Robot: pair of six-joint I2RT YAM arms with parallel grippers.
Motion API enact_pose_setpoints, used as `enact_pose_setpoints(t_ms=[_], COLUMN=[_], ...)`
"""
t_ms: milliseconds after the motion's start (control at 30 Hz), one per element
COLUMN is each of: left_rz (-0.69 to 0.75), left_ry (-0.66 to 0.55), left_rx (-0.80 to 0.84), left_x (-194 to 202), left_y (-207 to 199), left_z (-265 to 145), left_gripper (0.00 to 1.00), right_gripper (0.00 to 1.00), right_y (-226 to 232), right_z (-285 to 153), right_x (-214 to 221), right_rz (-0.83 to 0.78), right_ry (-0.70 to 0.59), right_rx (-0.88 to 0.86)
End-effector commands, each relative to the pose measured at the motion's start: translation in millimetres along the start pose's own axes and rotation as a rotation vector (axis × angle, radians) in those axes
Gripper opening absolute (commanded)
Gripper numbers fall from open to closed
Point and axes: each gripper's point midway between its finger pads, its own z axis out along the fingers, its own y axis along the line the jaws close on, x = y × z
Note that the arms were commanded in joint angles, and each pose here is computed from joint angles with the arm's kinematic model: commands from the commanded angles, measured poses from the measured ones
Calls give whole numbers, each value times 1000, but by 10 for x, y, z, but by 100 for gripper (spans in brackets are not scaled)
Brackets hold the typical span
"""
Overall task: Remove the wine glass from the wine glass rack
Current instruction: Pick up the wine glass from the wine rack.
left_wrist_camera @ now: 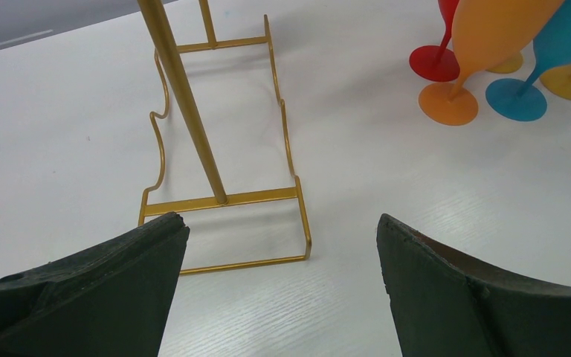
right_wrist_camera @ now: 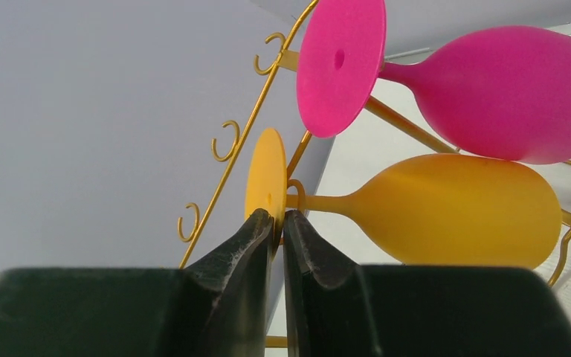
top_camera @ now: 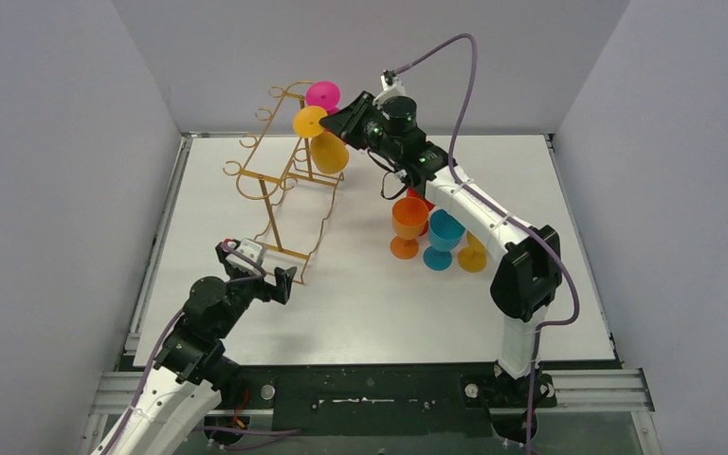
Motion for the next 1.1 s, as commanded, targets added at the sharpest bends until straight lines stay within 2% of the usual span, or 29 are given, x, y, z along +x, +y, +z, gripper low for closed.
enact_pose_setpoints(t_ms=[0, 500, 1067], left_rz=[7, 7, 1], left_ry=[-56, -49, -42], left_rx=[0, 3, -2], left_x=[-242, -231, -216], left_y=[7, 1, 7], left_z=[-25, -17, -1], left_gripper=[97, 97, 97], right_gripper=[12, 4, 2], right_y=[202, 326, 375], right_z=[-49, -134, -269], right_x=[-292, -308, -368], right_rz=[19, 168, 200], right_ry=[-76, -36, -22], right_rx=[-45, -151, -172])
